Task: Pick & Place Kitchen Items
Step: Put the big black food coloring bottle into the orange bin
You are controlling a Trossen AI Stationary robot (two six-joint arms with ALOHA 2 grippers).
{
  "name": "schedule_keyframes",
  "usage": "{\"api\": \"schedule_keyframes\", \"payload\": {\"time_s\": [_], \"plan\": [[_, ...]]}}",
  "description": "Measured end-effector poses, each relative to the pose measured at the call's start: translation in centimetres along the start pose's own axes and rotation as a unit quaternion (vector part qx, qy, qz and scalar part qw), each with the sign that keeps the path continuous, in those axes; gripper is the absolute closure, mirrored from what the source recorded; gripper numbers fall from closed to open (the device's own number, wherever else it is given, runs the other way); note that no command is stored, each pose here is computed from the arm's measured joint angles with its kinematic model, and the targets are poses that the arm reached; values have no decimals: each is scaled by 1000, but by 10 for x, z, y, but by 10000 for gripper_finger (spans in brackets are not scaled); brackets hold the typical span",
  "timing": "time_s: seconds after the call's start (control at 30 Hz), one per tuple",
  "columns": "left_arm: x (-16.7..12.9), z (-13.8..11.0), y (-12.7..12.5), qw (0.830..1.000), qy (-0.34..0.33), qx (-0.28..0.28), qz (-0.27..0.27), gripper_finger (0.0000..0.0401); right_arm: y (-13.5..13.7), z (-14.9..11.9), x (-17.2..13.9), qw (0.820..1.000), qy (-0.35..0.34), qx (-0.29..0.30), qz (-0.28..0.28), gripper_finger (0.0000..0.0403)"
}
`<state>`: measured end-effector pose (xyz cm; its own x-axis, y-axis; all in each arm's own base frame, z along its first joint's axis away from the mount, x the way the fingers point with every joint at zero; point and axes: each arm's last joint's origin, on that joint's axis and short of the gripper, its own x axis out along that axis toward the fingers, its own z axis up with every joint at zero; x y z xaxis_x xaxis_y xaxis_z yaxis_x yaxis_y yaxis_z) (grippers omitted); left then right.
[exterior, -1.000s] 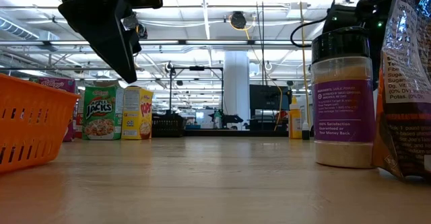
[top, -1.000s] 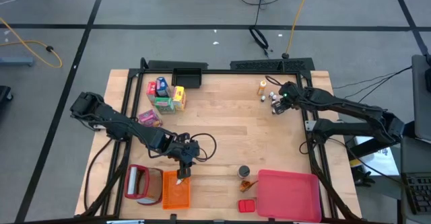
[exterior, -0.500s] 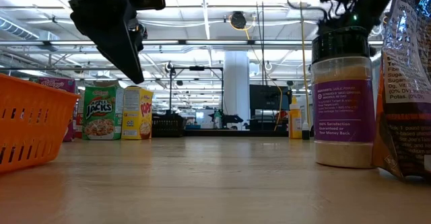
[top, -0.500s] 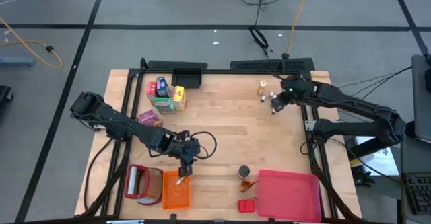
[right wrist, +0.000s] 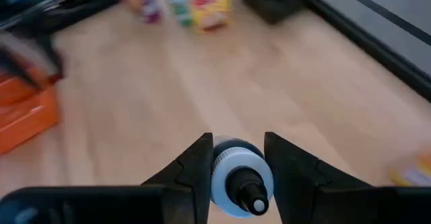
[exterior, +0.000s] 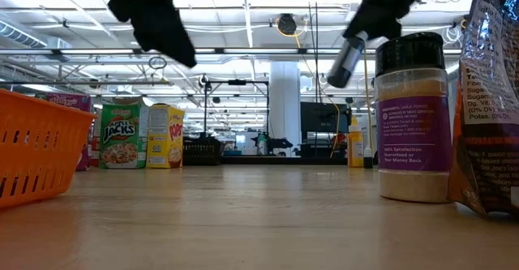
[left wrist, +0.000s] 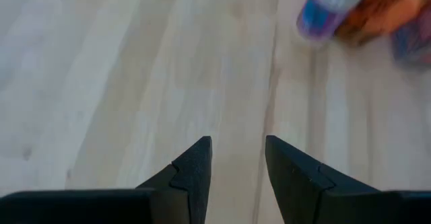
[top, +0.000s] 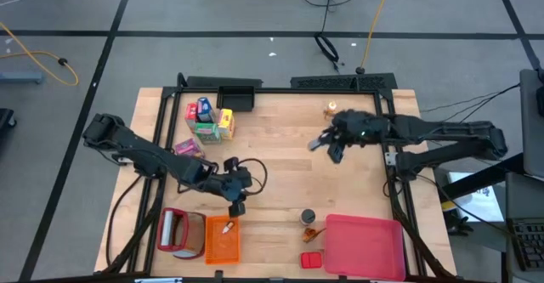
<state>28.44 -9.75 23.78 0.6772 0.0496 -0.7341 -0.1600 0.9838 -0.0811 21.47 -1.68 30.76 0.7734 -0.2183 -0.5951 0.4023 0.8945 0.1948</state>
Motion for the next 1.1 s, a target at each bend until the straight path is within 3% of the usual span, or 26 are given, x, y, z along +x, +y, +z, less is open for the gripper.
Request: {"api": "schedule_keyframes", "payload": {"time_s": [0.23, 0.5, 0.83, 1.1], "plan": [[-16, 10, 5, 998, -54, -4, 23, 260, 56, 16, 21, 993, -30, -85, 80, 293], [-17, 22, 2, 994, -111, 9, 3, 260, 98, 23, 46, 981, -56, -140, 121, 293], [-19, 27, 1, 990, -140, 27, 8, 256, 117, 19, 64, 975, -70, -162, 139, 293], [-17, 32, 6, 988, -153, 23, 10, 194, 120, 22, 63, 969, -94, -172, 148, 293]]}}
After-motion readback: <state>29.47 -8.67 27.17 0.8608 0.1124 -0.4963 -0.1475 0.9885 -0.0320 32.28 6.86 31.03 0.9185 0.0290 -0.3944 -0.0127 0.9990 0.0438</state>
